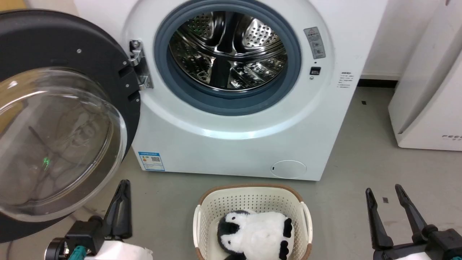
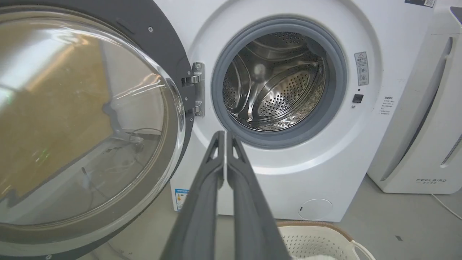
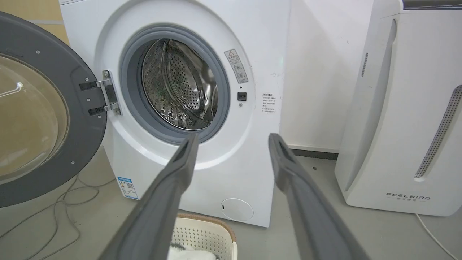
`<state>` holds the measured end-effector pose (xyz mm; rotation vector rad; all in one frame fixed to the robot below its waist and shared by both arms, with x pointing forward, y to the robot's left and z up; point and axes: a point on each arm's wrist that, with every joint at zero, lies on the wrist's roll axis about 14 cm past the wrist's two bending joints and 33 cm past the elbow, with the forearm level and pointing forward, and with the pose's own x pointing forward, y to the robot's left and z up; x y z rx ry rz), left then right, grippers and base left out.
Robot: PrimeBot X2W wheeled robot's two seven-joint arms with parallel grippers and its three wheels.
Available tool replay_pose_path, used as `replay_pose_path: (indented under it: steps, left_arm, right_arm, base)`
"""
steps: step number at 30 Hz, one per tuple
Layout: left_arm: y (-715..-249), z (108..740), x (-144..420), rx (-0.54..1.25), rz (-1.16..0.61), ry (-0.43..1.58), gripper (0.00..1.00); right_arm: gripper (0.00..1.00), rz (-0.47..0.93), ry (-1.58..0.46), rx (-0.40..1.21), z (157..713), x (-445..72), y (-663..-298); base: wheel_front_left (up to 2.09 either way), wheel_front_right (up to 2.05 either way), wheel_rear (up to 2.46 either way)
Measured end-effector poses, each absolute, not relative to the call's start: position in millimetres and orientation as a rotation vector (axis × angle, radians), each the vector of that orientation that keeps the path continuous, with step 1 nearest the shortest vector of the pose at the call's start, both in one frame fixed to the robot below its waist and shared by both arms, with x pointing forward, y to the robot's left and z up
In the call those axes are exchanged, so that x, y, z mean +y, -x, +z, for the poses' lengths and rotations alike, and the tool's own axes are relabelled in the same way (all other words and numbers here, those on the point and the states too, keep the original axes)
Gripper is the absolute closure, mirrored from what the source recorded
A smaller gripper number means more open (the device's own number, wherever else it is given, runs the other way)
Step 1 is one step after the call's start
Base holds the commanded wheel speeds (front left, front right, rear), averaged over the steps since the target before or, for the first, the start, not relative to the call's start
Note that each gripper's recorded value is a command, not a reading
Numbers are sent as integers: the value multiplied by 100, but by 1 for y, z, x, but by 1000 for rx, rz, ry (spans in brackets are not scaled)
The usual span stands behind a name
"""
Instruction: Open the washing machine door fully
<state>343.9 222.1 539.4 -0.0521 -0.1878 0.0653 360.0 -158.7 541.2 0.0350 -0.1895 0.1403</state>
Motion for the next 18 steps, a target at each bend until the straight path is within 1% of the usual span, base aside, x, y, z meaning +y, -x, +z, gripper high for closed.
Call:
replay_pose_path:
  steps: [1,18]
  left_arm:
    - [-344,538,219,-182,57,54,0]
    - [-347,519,200,-122,39,43,0]
  right_arm:
    - [0,134,-37,-188,541,-161,-359]
    - [0,80,-48,-156,530,-177,-347]
  base:
    - [0,0,0]
    - [0,0,0]
